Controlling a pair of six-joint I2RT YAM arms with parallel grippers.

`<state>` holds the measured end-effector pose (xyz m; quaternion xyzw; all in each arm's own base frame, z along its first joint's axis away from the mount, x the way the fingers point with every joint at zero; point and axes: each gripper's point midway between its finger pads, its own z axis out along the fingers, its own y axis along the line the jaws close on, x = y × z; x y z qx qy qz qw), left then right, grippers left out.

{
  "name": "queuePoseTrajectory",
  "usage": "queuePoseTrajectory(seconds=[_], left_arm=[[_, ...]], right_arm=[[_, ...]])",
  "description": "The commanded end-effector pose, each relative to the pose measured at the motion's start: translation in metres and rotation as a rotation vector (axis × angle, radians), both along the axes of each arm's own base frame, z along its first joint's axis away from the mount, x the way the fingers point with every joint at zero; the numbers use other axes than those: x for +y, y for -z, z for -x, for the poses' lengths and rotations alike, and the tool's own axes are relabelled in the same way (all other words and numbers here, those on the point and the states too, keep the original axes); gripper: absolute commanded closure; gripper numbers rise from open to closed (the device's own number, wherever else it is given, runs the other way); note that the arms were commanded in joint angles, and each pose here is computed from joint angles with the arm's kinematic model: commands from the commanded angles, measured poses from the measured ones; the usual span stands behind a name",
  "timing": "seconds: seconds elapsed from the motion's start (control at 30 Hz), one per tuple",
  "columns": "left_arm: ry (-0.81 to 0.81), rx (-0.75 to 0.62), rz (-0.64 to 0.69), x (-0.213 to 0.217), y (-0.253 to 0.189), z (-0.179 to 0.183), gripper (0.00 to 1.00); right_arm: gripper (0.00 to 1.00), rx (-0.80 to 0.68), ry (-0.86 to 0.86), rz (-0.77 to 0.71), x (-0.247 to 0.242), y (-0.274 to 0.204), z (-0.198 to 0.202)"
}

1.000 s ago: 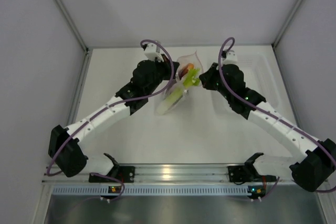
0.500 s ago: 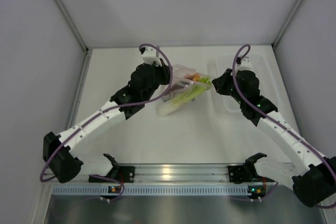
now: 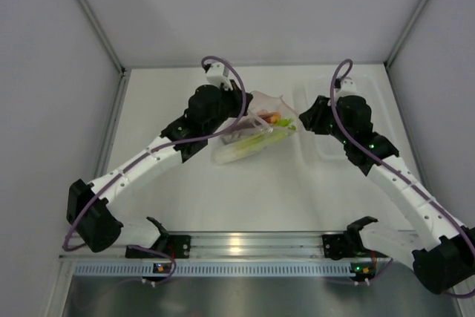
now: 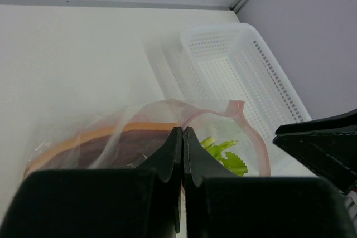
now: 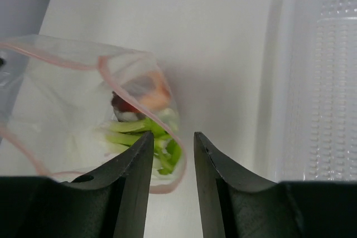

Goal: Open the zip-top bag and remove the fake food

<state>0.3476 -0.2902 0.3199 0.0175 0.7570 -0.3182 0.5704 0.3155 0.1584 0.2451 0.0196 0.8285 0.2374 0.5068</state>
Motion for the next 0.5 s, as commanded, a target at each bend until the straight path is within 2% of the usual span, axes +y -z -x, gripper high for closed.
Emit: queuePoseTrajectory(seconds=[0.0,0.2,0.23,0.33,0.47], left_arm=[[0.115,-0.067,0.047,-0.026,-0.027,0.002,1.00],[0.372,-0.081,-0.004,-0.066,-0.017,0.018,1.00],[0.381,-0.078,-0.003,-0.068,-0.017,0.018,1.00],[0.435,-0.060,-0.002,-0.075,-0.010,0.023,1.00],[0.516,-0.046,0.002,-0.083,-0.006,0.034,1.00]], right_arm=[[0.64,-0.131,-0.040,0.019,0.001,-0.058,0.009],[0.63,-0.152,-0.401,0.020,0.052,-0.044,0.044],[0.63,-0.202,-0.457,-0.004,0.064,-0.050,0.049],[0.62,-0.188,-0.546,-0.043,0.085,-0.019,0.062],[0.59,-0.215,-0.548,-0.046,0.098,0.007,0.059]])
